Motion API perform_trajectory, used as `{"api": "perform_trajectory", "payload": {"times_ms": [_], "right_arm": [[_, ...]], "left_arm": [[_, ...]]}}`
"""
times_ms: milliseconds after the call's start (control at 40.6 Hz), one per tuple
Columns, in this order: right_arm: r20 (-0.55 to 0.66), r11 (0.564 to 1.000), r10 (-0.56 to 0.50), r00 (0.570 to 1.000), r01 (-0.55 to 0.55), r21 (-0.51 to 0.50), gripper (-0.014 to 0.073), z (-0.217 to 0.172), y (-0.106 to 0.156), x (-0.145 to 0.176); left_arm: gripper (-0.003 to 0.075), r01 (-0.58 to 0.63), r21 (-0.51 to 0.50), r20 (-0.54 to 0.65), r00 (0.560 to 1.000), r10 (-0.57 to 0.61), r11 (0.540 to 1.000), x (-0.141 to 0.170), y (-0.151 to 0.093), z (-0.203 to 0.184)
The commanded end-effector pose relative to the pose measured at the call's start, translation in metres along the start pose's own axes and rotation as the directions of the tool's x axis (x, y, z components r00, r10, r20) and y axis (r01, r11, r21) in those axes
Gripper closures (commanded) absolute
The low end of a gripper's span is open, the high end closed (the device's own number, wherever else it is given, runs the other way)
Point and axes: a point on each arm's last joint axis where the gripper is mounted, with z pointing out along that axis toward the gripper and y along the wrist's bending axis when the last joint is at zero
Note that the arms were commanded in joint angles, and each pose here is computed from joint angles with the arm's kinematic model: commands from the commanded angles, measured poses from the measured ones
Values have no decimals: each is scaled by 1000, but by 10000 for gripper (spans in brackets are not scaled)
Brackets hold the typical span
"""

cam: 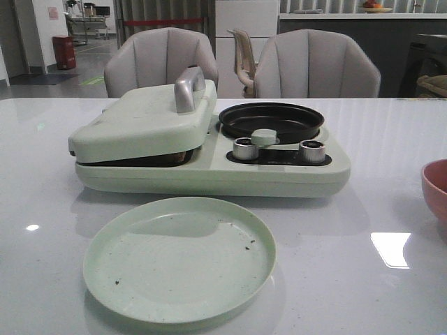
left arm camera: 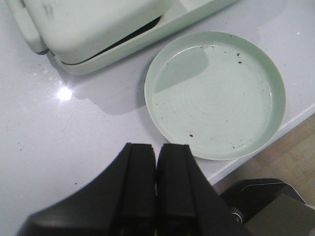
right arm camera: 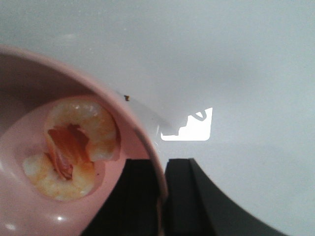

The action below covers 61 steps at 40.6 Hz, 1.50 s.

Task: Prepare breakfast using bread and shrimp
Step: 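Lift the pink bowl and tip the shrimp into the frying pan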

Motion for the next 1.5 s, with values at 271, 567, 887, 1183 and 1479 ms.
{"api": "perform_trajectory", "payload": {"times_ms": [271, 567, 887, 1183, 1479], "right_arm": [[287, 958, -262, 921, 213, 189, 552, -112, 46, -23], [479, 797, -492, 728, 155, 584, 552, -184, 131, -42], [605, 676, -648, 462, -16, 736, 552, -196, 210, -49], [650, 631, -710, 273, -165, 758, 552, -183, 249, -55], [576, 527, -774, 263, -235, 816, 552, -162, 272, -58]], "left_arm": [[610, -2, -14, 96, 995, 3, 1000, -11, 0, -8], [610, -9, -21, 94, 995, 11, 1000, -11, 1, -8], [610, -14, -26, 95, 995, 17, 1000, -11, 1, -8], [610, -14, -28, 103, 995, 17, 1000, -12, 1, -8], [610, -14, -28, 106, 994, 17, 1000, -12, 1, -8]]}}
